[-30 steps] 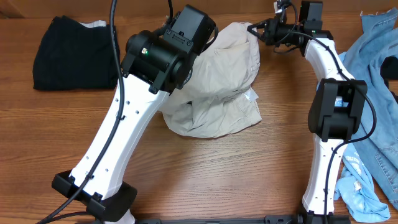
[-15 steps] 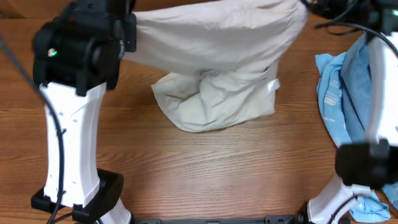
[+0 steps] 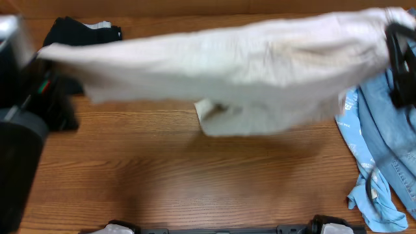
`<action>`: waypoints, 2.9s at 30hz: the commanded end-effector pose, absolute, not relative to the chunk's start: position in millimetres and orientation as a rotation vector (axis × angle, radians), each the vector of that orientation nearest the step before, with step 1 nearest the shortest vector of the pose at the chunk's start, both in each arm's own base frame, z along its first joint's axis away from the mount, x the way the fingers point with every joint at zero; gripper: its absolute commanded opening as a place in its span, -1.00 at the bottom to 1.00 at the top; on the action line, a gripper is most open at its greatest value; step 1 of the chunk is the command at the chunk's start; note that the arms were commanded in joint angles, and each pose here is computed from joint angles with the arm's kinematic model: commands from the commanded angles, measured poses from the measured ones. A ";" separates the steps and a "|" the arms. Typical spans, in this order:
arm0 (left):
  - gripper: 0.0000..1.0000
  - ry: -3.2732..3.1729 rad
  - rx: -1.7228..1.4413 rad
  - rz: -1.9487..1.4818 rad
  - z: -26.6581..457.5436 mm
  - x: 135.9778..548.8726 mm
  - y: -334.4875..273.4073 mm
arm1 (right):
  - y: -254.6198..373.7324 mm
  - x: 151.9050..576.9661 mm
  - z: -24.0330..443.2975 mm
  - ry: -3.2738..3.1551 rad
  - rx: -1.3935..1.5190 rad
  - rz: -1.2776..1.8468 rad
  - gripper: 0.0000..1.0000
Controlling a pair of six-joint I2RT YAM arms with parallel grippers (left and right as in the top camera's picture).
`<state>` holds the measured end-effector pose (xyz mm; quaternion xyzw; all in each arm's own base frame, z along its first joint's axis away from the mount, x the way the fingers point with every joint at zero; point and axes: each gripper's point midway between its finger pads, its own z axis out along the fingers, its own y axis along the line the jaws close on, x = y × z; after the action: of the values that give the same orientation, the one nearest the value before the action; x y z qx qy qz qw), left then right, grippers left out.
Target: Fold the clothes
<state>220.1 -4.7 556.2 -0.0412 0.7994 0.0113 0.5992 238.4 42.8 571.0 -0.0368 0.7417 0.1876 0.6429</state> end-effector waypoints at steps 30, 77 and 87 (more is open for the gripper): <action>-0.92 2.579 0.020 0.271 281.0 476.8 -72.8 | 3.6 525.8 271.1 2.396 0.135 0.572 -0.92; 0.92 2.820 0.193 -0.219 237.0 457.4 -56.9 | 24.3 491.6 351.7 2.296 0.174 0.384 1.00; 0.77 2.916 0.299 -0.305 145.3 495.9 -72.2 | 24.7 481.6 340.1 2.358 0.190 0.386 1.00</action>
<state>494.0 -60.5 157.3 0.0651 0.9888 -0.0839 0.1049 485.5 23.6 332.3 0.0790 0.9187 0.1506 0.3564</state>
